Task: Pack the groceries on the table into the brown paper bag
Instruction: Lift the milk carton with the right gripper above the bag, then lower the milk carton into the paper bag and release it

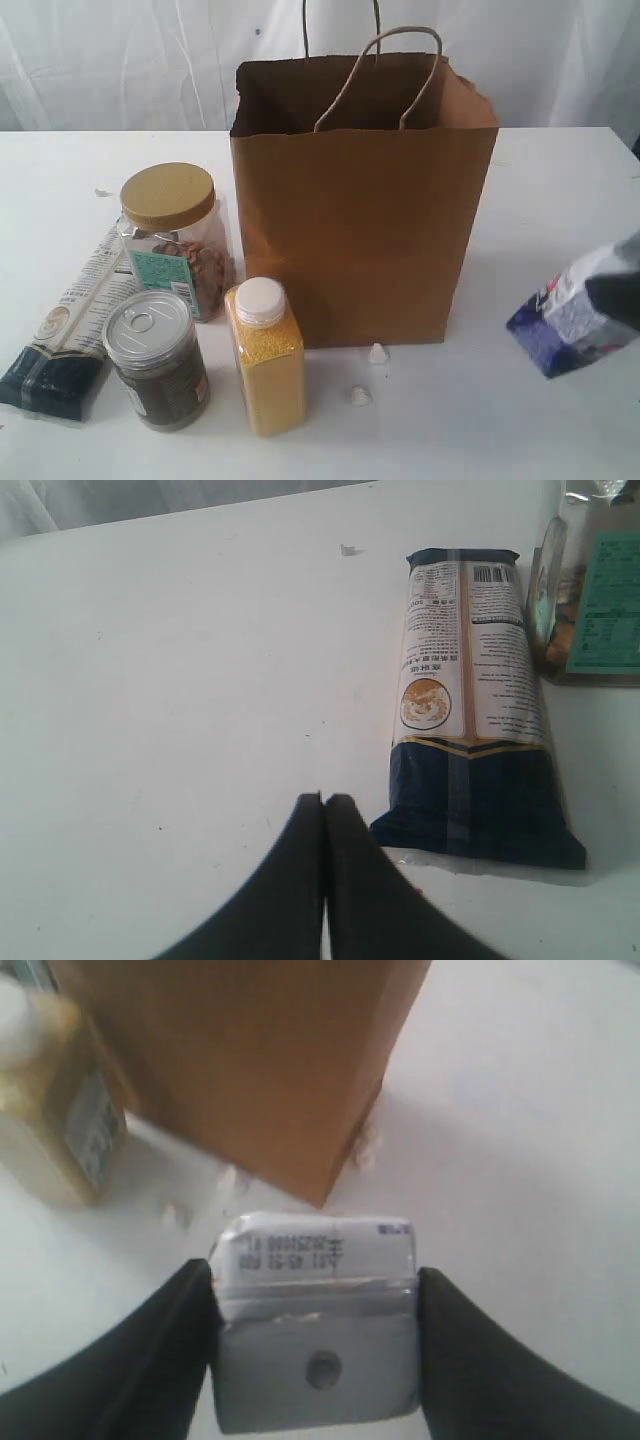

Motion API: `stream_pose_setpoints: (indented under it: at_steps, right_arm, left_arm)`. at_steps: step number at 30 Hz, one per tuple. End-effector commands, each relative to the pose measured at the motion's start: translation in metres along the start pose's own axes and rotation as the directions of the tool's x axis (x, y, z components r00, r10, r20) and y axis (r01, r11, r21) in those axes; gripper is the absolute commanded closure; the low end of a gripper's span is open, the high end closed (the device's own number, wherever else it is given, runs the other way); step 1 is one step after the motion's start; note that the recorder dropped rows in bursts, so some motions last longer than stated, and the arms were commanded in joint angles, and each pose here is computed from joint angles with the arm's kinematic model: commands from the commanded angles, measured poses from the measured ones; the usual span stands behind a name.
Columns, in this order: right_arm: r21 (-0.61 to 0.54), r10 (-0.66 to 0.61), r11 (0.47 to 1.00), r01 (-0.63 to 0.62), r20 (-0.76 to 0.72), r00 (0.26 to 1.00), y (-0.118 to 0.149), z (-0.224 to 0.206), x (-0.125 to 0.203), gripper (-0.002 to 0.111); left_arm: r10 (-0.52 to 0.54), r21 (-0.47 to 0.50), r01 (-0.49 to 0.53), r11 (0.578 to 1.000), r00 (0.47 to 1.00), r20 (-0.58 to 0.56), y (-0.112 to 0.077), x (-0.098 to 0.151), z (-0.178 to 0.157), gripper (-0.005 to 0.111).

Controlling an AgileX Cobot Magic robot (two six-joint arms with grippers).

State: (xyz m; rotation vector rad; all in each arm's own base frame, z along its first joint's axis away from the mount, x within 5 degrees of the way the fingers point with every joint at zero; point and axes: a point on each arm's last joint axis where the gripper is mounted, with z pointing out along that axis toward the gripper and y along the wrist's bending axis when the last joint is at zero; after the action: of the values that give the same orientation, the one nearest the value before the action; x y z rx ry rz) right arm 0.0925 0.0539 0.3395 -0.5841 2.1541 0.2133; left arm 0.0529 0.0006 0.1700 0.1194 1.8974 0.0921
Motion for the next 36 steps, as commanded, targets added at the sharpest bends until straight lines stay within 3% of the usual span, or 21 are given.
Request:
stream_pose_setpoints:
  at_steps: [1, 6, 13, 20, 27, 31, 36]
  right_arm:
    - [-0.051, 0.139, 0.99, -0.13, 0.38, 0.914, -0.007, -0.049, -0.04, 0.096]
    - [-0.088, 0.264, 0.962, -0.257, 0.525, 0.809, -0.011, -0.059, -0.081, 0.101]
    - [-0.076, 0.35, 0.932, -0.355, 0.444, 0.825, -0.004, -0.013, -0.137, 0.101]
    - [-0.058, 0.243, 0.966, -0.252, 0.534, 0.81, 0.005, 0.022, -0.165, 0.101]
    - [0.106, 0.153, 0.957, -0.271, 0.61, 0.778, -0.009, 0.024, -0.171, 0.101]
    - [0.166, 0.114, 0.951, -0.259, 0.592, 0.798, -0.01, 0.036, -0.171, 0.101]
    - [0.129, 0.107, 0.968, -0.216, 0.563, 0.819, -0.001, 0.06, -0.174, 0.101]
  left_arm:
    - [-0.006, -0.002, 0.006, 1.0, 1.0, 0.005, 0.0, 0.0, 0.0, 0.107]
    - [-0.006, -0.002, 0.006, 1.0, 1.0, 0.005, 0.0, 0.0, 0.0, 0.107]
    - [-0.006, -0.002, 0.006, 1.0, 1.0, 0.005, 0.0, 0.0, 0.0, 0.107]
    - [-0.006, -0.002, 0.006, 1.0, 1.0, 0.005, 0.0, 0.0, 0.0, 0.107]
    - [-0.006, -0.002, 0.006, 1.0, 1.0, 0.005, 0.0, 0.0, 0.0, 0.107]
    - [-0.006, -0.002, 0.006, 1.0, 1.0, 0.005, 0.0, 0.0, 0.0, 0.107]
    - [-0.006, -0.002, 0.006, 1.0, 1.0, 0.005, 0.0, 0.0, 0.0, 0.107]
